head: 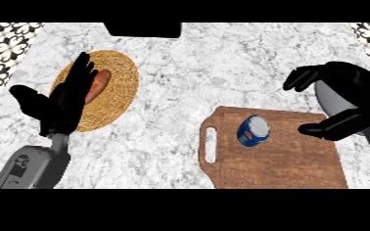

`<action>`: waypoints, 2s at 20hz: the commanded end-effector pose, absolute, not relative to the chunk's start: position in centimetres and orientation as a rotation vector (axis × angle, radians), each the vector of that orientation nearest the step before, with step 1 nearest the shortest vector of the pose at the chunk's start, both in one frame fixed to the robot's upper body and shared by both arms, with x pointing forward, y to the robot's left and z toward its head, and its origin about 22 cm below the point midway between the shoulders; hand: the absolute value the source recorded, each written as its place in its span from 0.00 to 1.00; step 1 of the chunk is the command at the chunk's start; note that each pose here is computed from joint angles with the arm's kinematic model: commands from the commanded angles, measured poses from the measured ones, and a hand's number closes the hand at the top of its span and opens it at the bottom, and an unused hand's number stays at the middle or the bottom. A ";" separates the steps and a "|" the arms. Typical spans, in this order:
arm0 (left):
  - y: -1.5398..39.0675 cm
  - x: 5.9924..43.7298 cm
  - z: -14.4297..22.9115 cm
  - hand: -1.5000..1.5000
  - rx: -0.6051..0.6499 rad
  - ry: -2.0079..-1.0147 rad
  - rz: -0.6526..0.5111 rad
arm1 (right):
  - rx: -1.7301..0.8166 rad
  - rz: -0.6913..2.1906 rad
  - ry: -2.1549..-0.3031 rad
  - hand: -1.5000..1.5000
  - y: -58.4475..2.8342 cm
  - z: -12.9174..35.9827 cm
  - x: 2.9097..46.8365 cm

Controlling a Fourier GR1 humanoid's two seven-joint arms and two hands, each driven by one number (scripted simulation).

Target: Pick the can from the cutting board and place it in the pan

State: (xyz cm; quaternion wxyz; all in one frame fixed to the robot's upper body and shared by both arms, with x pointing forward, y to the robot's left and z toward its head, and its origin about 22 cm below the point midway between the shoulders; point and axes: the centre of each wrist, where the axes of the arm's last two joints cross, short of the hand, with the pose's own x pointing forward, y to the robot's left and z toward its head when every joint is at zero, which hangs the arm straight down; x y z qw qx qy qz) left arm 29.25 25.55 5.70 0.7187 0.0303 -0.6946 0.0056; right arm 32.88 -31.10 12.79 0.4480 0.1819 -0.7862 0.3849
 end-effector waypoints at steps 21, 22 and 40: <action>27.5 28.1 5.9 0.50 0.081 -1.525 0.002 | 0.021 2.107 -1.613 0.00 -22.4 19.4 37.1; 26.4 28.9 7.0 0.50 0.081 -1.511 0.020 | 0.030 2.184 -1.490 0.00 -22.2 17.8 36.5; 27.7 27.5 6.3 0.50 0.114 -1.516 0.060 | -0.250 2.434 -1.480 0.00 -21.3 17.3 30.2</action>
